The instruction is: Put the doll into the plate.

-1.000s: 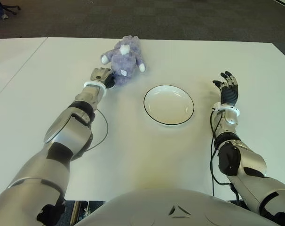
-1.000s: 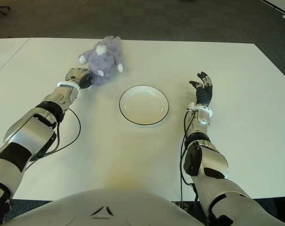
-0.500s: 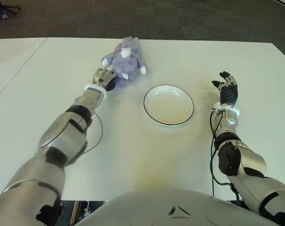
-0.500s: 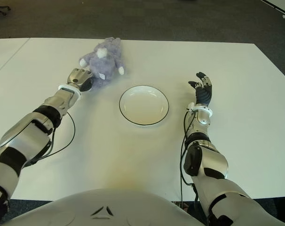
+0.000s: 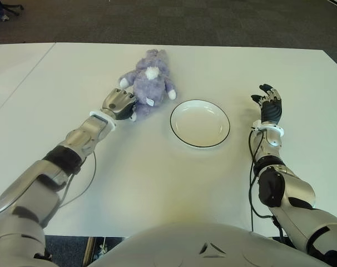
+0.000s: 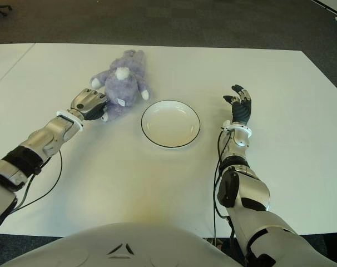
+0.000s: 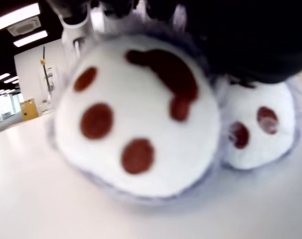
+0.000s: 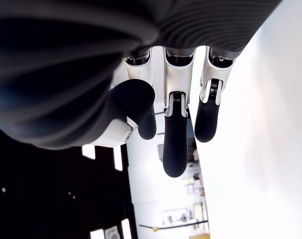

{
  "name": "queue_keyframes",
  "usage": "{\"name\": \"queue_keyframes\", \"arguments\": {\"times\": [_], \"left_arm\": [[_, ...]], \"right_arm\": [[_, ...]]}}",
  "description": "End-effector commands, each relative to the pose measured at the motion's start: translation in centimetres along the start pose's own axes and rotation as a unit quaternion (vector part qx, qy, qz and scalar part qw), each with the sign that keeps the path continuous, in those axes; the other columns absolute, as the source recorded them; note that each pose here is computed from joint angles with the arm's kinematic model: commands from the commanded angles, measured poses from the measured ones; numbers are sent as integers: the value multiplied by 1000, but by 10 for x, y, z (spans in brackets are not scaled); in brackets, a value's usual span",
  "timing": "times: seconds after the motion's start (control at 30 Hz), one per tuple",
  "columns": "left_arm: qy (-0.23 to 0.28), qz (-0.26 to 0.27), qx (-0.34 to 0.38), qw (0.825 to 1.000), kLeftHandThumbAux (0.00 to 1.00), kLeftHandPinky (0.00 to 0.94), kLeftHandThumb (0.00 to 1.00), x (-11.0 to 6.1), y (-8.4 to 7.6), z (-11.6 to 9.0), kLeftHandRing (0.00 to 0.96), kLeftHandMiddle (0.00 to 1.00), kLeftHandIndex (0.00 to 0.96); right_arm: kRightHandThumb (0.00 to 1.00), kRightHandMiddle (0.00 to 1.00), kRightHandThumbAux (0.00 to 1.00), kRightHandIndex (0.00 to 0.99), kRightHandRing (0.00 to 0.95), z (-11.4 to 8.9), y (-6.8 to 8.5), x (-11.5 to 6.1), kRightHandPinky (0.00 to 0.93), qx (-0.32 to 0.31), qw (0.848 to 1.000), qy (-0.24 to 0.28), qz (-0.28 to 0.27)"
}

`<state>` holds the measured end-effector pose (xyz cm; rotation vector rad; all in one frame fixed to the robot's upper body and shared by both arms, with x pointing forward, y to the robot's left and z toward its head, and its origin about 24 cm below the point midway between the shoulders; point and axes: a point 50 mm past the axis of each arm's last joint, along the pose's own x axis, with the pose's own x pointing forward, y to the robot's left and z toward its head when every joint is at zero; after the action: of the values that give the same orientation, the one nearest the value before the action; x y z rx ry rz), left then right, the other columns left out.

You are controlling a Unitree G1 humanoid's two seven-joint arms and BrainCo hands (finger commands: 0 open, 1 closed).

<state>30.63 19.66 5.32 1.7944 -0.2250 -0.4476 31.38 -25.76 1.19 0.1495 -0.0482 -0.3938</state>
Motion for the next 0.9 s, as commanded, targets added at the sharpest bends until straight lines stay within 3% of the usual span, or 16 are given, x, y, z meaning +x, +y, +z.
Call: {"name": "queue_keyframes", "arguments": {"times": [0.03, 0.23, 0.33, 0.57, 0.6, 0.67, 0.9], "left_arm": [[-57, -142, -28, 988, 706, 758, 707, -42, -32, 31, 742, 714, 434], [-82, -150, -42, 984, 706, 784, 701, -66, 12, 40, 762, 754, 437], [-93, -156, -34, 983, 705, 810, 703, -70, 24, 43, 785, 781, 439], [-74, -174, -71, 979, 703, 820, 704, -76, 26, 48, 817, 820, 441], [-69, -177, -75, 979, 704, 820, 703, -75, 24, 47, 818, 821, 441], [-63, -179, -76, 979, 704, 820, 703, -74, 23, 47, 819, 822, 441], [-53, -160, -52, 984, 705, 819, 702, -70, 21, 46, 825, 825, 441]], "right_arm": [[1000, 230, 663, 223, 460, -100, -19, -89, 301, 11, 972, 229, -52], [1000, 237, 663, 236, 459, -100, -19, -89, 272, 1, 972, 230, -53], [1000, 241, 666, 253, 455, -100, -20, -89, 297, -2, 971, 233, -52], [1000, 259, 668, 263, 451, -99, -20, -89, 277, -12, 971, 232, -54], [951, 266, 681, 384, 448, -99, -20, -89, 271, -13, 971, 231, -53], [936, 268, 685, 419, 447, -99, -20, -89, 269, -15, 971, 231, -52], [932, 267, 687, 425, 444, -100, -20, -89, 298, -21, 970, 235, -51]]}}
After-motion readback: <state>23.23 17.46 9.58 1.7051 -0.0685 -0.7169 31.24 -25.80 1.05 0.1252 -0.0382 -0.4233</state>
